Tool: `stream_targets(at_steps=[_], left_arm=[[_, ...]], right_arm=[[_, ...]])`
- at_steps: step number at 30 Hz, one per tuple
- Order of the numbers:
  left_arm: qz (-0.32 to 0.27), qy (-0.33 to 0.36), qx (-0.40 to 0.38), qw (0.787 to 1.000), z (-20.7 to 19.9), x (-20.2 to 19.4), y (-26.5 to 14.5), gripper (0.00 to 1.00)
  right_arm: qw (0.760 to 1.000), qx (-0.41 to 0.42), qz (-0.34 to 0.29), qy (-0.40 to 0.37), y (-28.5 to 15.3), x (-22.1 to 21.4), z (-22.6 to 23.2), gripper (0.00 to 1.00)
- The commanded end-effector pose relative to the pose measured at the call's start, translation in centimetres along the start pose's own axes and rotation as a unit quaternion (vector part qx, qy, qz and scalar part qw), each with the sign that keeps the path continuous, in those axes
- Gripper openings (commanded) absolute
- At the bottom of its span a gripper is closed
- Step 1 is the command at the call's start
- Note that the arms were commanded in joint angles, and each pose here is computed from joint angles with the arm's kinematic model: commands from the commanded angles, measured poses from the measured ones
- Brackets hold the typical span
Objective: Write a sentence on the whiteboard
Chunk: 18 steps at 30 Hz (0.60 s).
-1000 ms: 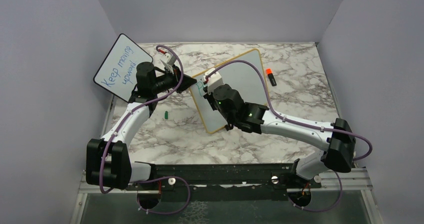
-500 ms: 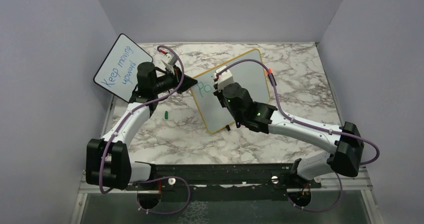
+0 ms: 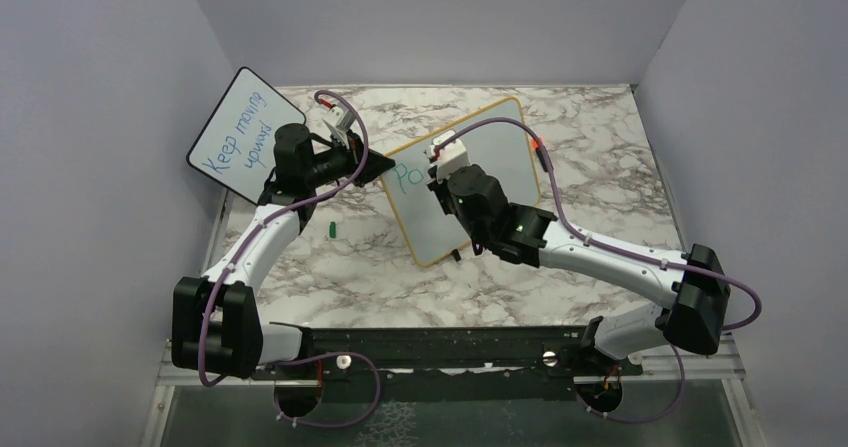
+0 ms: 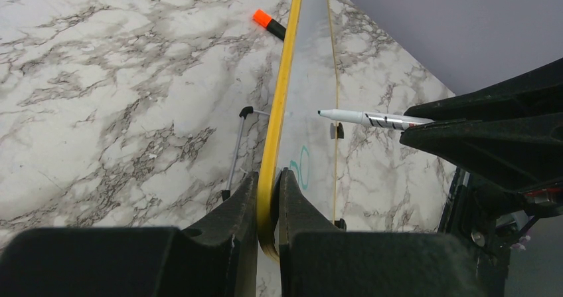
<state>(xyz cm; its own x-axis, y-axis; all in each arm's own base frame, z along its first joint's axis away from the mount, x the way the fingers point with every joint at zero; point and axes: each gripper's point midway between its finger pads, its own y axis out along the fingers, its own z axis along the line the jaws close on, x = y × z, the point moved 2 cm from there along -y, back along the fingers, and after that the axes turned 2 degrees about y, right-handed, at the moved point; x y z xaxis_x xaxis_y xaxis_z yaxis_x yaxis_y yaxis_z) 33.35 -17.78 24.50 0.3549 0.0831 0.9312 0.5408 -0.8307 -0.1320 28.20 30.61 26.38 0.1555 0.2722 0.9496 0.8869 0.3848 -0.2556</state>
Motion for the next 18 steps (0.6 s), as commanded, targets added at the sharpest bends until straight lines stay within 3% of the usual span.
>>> stream_targets(at_steps=[1,18], left_arm=[[0.051,-0.014,0.019,0.998,0.75,-3.17,0.20,0.00],[0.053,-0.017,0.020,0.998,0.84,-3.29,0.25,0.00]], right_arm=[[1.000,0.016,-0.015,0.013,-0.10,0.54,0.28,0.00],[0.999,0.022,-0.031,0.016,0.06,1.17,0.53,0.00]])
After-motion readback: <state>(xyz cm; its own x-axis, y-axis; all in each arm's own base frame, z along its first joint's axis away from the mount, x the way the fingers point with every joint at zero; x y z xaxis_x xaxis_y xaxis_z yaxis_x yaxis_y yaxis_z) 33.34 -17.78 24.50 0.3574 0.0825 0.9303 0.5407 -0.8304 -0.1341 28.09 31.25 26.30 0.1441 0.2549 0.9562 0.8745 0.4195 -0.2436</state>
